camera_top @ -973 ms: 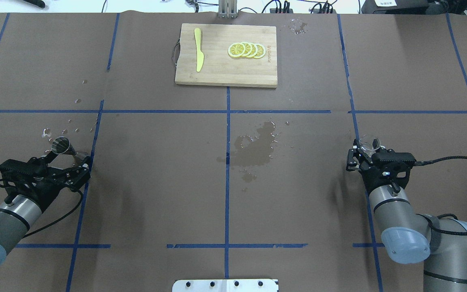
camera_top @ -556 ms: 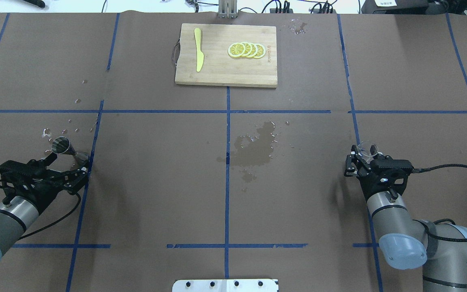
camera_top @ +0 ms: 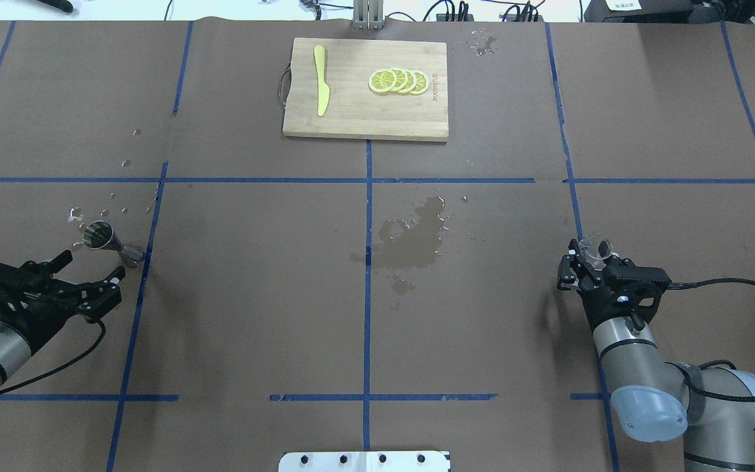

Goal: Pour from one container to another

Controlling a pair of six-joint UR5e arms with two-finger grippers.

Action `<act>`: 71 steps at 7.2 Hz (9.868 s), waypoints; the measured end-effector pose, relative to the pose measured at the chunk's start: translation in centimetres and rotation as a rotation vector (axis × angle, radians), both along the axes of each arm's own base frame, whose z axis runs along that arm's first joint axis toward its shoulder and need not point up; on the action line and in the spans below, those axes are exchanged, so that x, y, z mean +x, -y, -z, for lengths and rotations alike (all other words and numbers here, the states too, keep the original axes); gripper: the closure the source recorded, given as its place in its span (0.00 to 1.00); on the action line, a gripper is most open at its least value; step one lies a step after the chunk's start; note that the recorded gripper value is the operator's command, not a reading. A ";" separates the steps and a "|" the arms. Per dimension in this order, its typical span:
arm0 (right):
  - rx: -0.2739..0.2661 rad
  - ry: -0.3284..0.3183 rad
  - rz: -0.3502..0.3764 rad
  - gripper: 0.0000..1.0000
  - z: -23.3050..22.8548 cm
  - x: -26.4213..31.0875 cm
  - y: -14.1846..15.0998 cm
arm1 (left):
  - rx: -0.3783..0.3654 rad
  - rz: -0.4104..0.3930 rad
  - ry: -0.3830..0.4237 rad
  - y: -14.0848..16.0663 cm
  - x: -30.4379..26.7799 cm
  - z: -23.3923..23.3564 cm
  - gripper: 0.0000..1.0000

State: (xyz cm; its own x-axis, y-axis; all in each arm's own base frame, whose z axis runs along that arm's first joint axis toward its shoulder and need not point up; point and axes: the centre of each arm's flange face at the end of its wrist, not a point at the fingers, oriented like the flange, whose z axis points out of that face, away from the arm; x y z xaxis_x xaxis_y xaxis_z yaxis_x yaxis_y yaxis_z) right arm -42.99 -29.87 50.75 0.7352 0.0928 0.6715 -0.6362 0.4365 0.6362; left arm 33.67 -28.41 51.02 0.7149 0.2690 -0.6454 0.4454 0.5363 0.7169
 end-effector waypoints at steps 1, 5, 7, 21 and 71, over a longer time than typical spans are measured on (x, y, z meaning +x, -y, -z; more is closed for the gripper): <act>-0.001 0.003 -0.003 0.59 -0.2 0.1 0.0 | -0.002 -0.009 0.000 -0.1 -0.1 0.1 0.00; 0.003 -0.018 -0.012 0.00 -1.1 0.2 -0.1 | -0.058 -0.140 0.001 -0.9 -2.4 0.1 0.00; 0.007 -0.023 -0.016 0.00 -1.3 0.2 -0.1 | -0.073 -0.174 -0.005 -1.0 -2.9 0.2 0.00; 0.005 -0.033 0.151 0.00 -1.2 6.4 -8.0 | -0.092 -0.288 -0.077 -2.7 -5.8 4.4 0.00; -0.652 0.141 0.757 0.00 -13.8 50.1 16.4 | -0.706 -0.563 0.132 22.4 -37.8 -11.3 0.00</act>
State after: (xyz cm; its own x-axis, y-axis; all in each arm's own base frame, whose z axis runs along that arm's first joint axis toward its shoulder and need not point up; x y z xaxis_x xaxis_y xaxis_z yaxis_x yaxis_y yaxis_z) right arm 7.16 -46.26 64.52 0.6705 0.0145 0.7418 -0.0985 0.9927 0.0697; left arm -4.17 -50.79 62.37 0.6772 0.1738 -0.7149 -0.0773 0.9831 0.1658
